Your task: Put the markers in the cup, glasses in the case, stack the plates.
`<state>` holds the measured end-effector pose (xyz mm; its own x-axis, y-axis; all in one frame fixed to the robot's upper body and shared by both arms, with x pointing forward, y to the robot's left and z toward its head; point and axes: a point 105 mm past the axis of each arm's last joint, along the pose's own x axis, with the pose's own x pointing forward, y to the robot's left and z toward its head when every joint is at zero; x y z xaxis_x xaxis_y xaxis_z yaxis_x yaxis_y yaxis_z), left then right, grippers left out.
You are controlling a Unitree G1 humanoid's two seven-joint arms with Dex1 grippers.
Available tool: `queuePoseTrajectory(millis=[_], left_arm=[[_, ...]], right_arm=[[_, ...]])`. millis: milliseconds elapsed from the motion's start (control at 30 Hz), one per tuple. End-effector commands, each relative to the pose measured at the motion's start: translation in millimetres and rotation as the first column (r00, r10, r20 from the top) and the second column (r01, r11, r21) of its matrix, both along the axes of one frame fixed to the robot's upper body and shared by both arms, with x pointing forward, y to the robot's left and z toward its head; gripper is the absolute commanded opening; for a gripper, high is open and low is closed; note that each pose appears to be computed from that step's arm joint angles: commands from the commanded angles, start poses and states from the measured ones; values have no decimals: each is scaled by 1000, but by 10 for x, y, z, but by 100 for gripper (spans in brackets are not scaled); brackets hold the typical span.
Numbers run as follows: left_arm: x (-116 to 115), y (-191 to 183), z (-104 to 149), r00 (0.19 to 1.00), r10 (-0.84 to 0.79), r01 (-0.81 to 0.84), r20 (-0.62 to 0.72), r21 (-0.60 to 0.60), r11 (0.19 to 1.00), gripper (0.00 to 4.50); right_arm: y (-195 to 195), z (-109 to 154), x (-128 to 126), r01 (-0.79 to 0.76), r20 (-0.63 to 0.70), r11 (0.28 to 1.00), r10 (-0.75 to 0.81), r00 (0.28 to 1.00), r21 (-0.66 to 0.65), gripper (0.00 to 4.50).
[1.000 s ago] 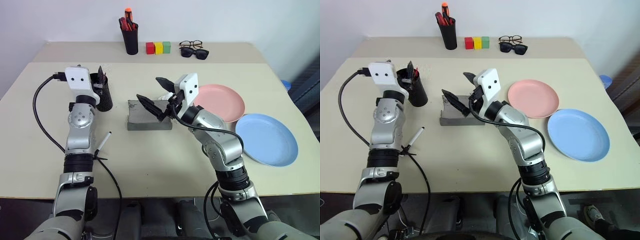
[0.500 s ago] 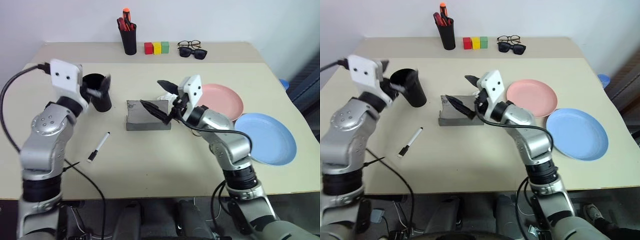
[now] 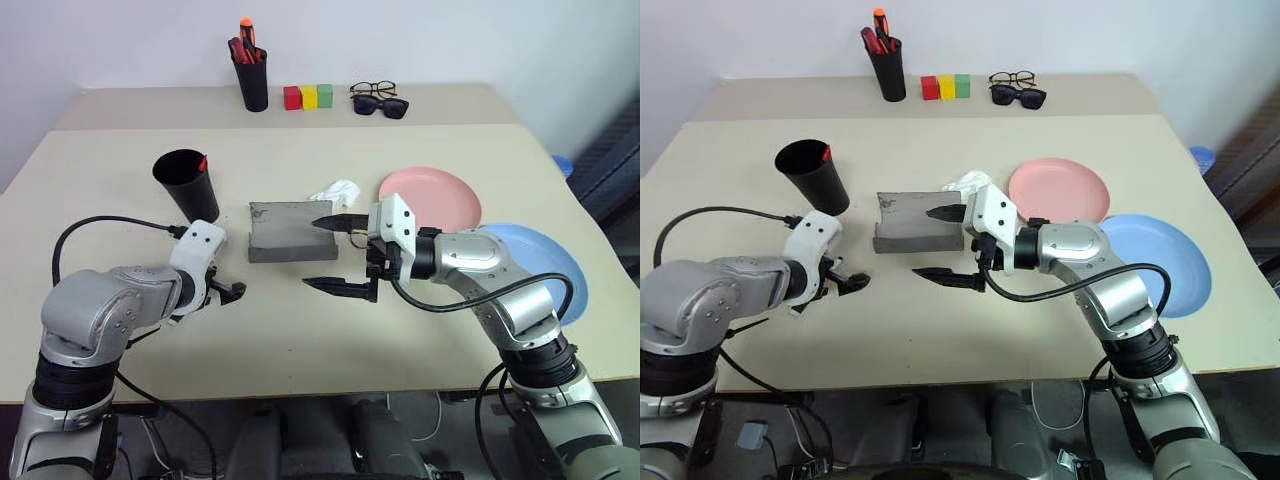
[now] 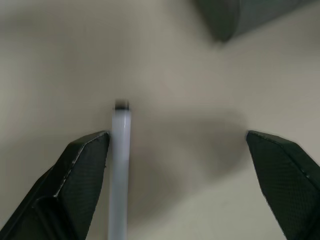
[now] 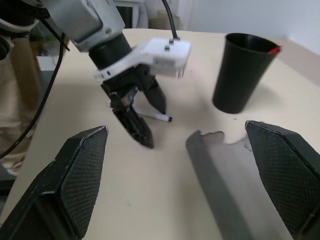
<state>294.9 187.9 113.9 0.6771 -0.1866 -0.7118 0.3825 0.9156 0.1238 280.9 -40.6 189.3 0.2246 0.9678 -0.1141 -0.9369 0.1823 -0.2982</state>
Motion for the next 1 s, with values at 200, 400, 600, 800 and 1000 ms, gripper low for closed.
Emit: queuePoseTrajectory(millis=[200,400,600,800,1000], left_arm=[[10,157,-14,998,56,-55,-13,59,997,63],[172,64,448,975,3,9,220,-52,999,6],[-77,-153,1665,645,-121,398,754,-198,896,6],[298,329,2085,428,162,129,889,-237,963,6],[737,517,2035,291,214,-122,933,-186,975,6]], right_arm=[[9,16,-78,4,58,1000,-4,998,3,450],[19,19,-45,13,71,1000,-13,997,-1,450],[85,248,100,72,145,990,-89,985,121,450],[286,373,241,129,181,965,-172,968,227,450],[514,340,174,105,145,953,-151,978,284,450]])
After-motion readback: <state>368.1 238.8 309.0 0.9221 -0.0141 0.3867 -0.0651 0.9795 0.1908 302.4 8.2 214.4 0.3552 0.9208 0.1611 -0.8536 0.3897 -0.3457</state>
